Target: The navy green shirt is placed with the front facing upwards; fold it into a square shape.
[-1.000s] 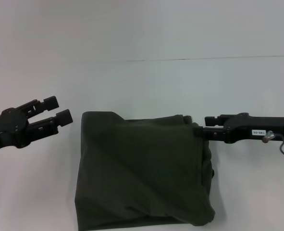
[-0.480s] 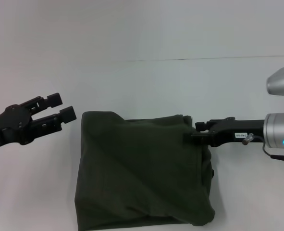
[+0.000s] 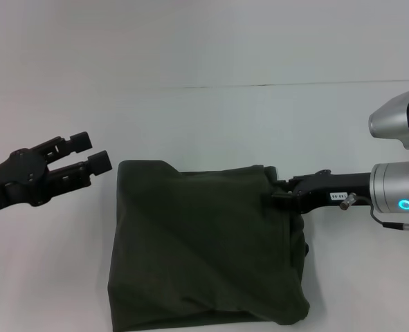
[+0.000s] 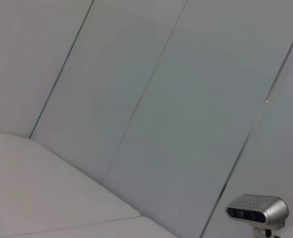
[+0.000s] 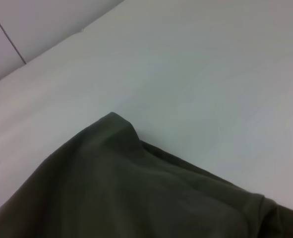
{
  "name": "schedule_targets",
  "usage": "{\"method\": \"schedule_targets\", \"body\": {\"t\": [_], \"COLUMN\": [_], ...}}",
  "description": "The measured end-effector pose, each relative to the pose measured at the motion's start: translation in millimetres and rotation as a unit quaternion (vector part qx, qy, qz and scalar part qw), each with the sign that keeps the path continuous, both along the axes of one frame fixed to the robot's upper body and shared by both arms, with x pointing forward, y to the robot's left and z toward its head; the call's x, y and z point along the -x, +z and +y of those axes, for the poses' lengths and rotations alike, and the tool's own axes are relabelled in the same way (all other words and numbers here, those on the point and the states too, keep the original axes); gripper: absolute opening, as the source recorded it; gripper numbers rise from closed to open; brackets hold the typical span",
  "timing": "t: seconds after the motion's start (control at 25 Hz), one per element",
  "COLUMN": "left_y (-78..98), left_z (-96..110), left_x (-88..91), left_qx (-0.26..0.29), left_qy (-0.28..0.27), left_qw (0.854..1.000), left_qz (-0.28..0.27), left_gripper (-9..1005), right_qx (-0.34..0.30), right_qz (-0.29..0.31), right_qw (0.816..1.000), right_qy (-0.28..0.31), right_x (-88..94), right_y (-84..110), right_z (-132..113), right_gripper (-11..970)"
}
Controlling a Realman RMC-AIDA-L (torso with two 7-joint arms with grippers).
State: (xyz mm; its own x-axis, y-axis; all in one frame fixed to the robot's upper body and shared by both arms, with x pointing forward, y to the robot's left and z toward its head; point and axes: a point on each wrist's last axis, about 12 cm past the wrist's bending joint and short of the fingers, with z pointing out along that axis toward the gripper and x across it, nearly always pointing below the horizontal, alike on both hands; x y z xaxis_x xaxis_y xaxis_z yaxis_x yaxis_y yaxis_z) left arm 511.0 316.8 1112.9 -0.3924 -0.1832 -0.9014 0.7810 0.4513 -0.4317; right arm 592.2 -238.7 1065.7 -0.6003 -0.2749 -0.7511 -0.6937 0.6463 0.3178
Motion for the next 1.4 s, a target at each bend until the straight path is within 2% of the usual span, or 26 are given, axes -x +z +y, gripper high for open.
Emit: {"method": "schedule_targets", "body": {"t": [0.32, 0.52, 0.76, 1.12, 1.4], "left_y": [-0.8, -0.6, -1.1, -1.2, -1.6], "left_z": [-1.0, -0.8, -1.4, -2.6, -2.9], "left_x": [0.2, 0.2, 0.3, 0.0, -0.4], "left_qx": [0.006, 0.007, 0.008, 0.008, 0.008], "left_qy": [0.001, 0.002, 0.002, 0.002, 0.004], "left_qw": [1.000, 1.000, 1.000, 1.000, 1.000], "left_qz": [0.001, -0.001, -0.002, -0.003, -0.003], "left_gripper": [877, 877, 878, 878, 878], "right_qx": [0.002, 0.002, 0.003, 0.012, -0.014], "right_qz": [-0.003, -0.005, -0.011, -0.032, -0.047], "right_qw": [1.000, 1.000, 1.000, 0.998, 0.997], "right_qy": [0.006, 0.006, -0.002, -0.046, -0.054], "right_x": [-1.5, -2.3, -6.1, -18.5, -23.6], "right_y": [2.0, 2.7, 6.5, 16.9, 26.3], "right_z": [2.3, 2.7, 1.0, -7.7, -5.6], "right_gripper": [305, 77, 58, 59, 59]}}
